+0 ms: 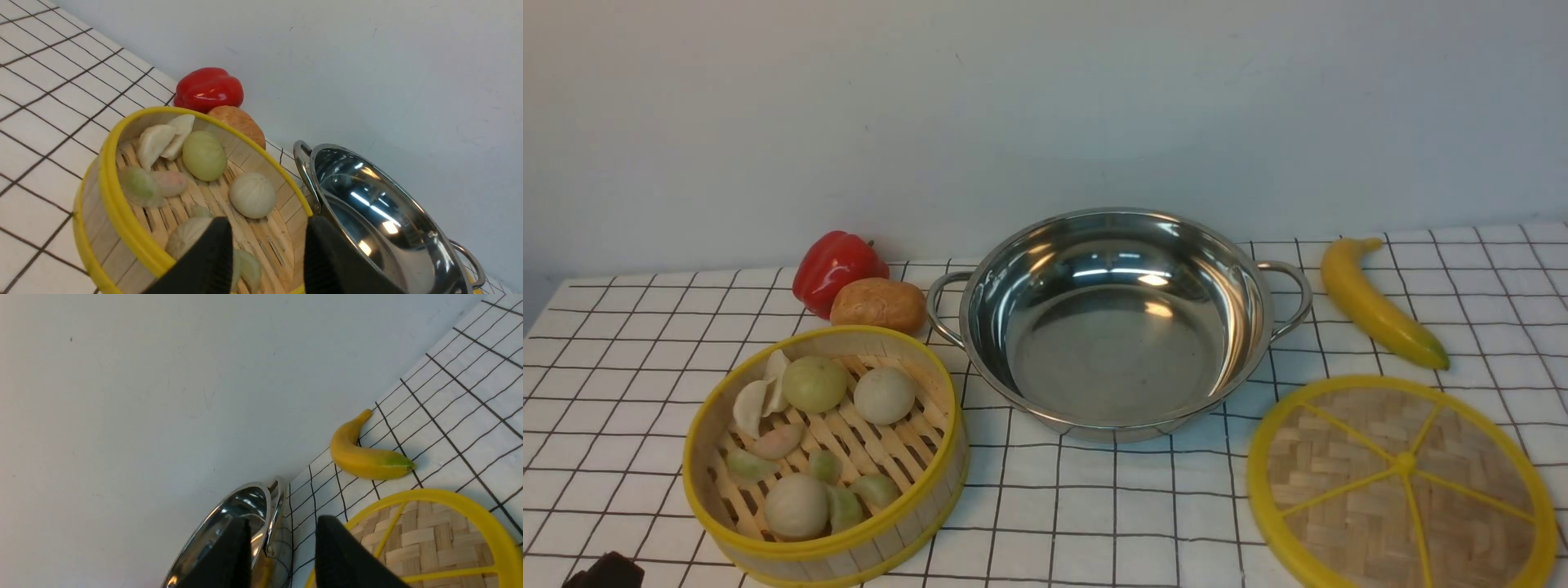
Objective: Place the steamer in the pot on the white tablecloth, and put the lid on the steamer.
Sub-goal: 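Grasp the rim of the steamer basket holding the buns with the left gripper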
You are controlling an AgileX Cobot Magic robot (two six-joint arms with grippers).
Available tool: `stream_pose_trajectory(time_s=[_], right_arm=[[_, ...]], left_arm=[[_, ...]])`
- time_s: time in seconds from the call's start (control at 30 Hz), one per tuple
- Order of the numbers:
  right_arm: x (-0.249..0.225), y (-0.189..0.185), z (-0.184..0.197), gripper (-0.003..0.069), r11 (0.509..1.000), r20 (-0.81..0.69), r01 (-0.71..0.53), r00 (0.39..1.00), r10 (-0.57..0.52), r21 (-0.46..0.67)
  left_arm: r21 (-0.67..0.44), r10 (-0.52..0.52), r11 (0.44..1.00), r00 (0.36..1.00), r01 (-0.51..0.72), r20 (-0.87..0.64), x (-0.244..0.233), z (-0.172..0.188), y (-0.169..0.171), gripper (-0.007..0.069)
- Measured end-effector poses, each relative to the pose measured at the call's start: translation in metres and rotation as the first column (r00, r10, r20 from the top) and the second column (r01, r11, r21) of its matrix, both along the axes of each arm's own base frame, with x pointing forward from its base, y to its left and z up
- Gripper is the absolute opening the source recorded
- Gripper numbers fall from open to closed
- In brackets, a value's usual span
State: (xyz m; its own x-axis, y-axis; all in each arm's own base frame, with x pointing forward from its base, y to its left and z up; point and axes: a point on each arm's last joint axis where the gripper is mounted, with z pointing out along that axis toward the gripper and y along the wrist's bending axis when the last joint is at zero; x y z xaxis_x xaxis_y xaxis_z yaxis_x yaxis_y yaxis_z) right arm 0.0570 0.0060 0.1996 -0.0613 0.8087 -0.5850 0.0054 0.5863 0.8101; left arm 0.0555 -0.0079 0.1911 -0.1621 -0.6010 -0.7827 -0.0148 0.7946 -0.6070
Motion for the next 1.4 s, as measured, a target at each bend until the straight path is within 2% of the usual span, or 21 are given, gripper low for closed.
stream_pose_trajectory(time_s=[0.17, 0.27, 0.3, 0.37, 0.4, 0.47, 0.5, 0.53, 0.57, 0.67, 0.7, 0.73, 0.77, 0.8, 0.9, 1.03, 1.07, 1.17, 1.2, 1.37, 1.4], right_arm=[[0.000, -0.002, 0.004, 0.0243, 0.998, 0.037, 0.027, 0.999, -0.029, 0.054], [-0.002, -0.010, 0.021, 0.0243, 0.989, 0.146, 0.096, 0.983, -0.111, 0.110], [-0.002, -0.010, 0.023, 0.0243, 0.989, 0.156, 0.100, 0.981, -0.117, 0.111], [-0.011, -0.016, 0.060, 0.0243, 0.984, 0.315, 0.166, 0.932, -0.179, 0.068], [-0.012, -0.016, 0.063, 0.0243, 0.984, 0.326, 0.170, 0.928, -0.181, 0.061], [-0.022, -0.015, 0.090, 0.0243, 0.978, 0.418, 0.204, 0.892, -0.173, -0.032], [-0.029, -0.013, 0.111, 0.0243, 0.966, 0.465, 0.226, 0.873, -0.146, -0.121], [-0.029, -0.012, 0.113, 0.0243, 0.963, 0.463, 0.228, 0.875, -0.138, -0.143], [-0.032, -0.009, 0.133, 0.0243, 0.948, 0.459, 0.220, 0.884, -0.093, -0.232], [-0.025, -0.003, 0.147, 0.0243, 0.923, 0.355, 0.157, 0.934, -0.024, -0.350], [-0.021, -0.001, 0.152, 0.0243, 0.913, 0.303, 0.123, 0.953, 0.000, -0.388], [-0.010, 0.003, 0.161, 0.0243, 0.889, 0.162, 0.032, 0.986, 0.047, -0.458], [-0.010, 0.003, 0.165, 0.0243, 0.885, 0.153, 0.026, 0.987, 0.052, -0.464], [0.002, 0.005, 0.168, 0.0243, 0.863, 0.014, -0.062, 0.997, 0.080, -0.502], [0.020, 0.005, 0.177, 0.0243, 0.826, -0.172, -0.181, 0.980, 0.103, -0.534], [0.045, 0.003, 0.178, 0.0243, 0.780, -0.398, -0.321, 0.912, 0.101, -0.537], [0.046, 0.003, 0.178, 0.0243, 0.778, -0.406, -0.325, 0.909, 0.099, -0.538], [0.056, 0.002, 0.169, 0.0243, 0.757, -0.502, -0.392, 0.859, 0.098, -0.524], [0.059, 0.002, 0.165, 0.0243, 0.749, -0.540, -0.421, 0.836, 0.101, -0.511], [0.061, 0.002, 0.162, 0.0243, 0.721, -0.570, -0.457, 0.815, 0.105, -0.521], [0.061, 0.002, 0.162, 0.0243, 0.719, -0.570, -0.458, 0.815, 0.105, -0.523]], left_arm=[[-0.009, 0.027, 1.000, 0.997, -0.026, 0.066, 0.001, 0.006, 0.002, 0.0243], [-0.041, 0.099, 0.995, 0.966, -0.092, 0.239, 0.001, 0.022, 0.009, 0.0243], [-0.041, 0.104, 0.994, 0.963, -0.096, 0.251, 0.000, 0.024, 0.009, 0.0243], [-0.005, 0.136, 0.989, 0.903, -0.147, 0.407, -0.005, 0.051, 0.013, 0.0243], [0.010, 0.134, 0.988, 0.899, -0.152, 0.418, -0.006, 0.053, 0.013, 0.0243], [0.089, 0.115, 0.980, 0.869, -0.179, 0.481, -0.012, 0.074, 0.013, 0.0243], [0.160, 0.091, 0.968, 0.868, -0.191, 0.489, -0.013, 0.087, 0.011, 0.0243], [0.171, 0.087, 0.966, 0.873, -0.191, 0.481, -0.013, 0.086, 0.011, 0.0243], [0.263, 0.050, 0.949, 0.905, -0.175, 0.424, -0.008, 0.099, 0.009, 0.0243], [0.330, 0.015, 0.936, 0.950, -0.122, 0.311, 0.002, 0.107, 0.006, 0.0243], [0.347, 0.004, 0.932, 0.964, -0.100, 0.267, 0.007, 0.110, 0.005, 0.0243], [0.379, -0.021, 0.925, 0.990, -0.033, 0.136, 0.022, 0.113, 0.003, 0.0243], [0.382, -0.023, 0.924, 0.992, -0.025, 0.122, 0.023, 0.113, 0.003, 0.0243], [0.406, -0.041, 0.913, 0.999, 0.035, 0.005, 0.038, 0.117, 0.002, 0.0243], [0.447, -0.050, 0.886, 0.983, 0.126, -0.178, 0.065, 0.119, 0.002, 0.0243], [0.473, -0.008, 0.852, 0.908, 0.226, -0.419, 0.113, 0.122, 0.006, 0.0243], [0.473, -0.005, 0.851, 0.903, 0.230, -0.429, 0.115, 0.121, 0.007, 0.0243], [0.462, 0.040, 0.844, 0.828, 0.272, -0.559, 0.144, 0.120, 0.011, 0.0243], [0.451, 0.075, 0.847, 0.775, 0.283, -0.627, 0.159, 0.113, 0.015, 0.0243], [0.380, 0.154, 0.887, 0.609, 0.261, -0.778, 0.191, 0.088, 0.037, 0.0243], [0.376, 0.159, 0.891, 0.601, 0.254, -0.783, 0.192, 0.087, 0.040, 0.0243]])
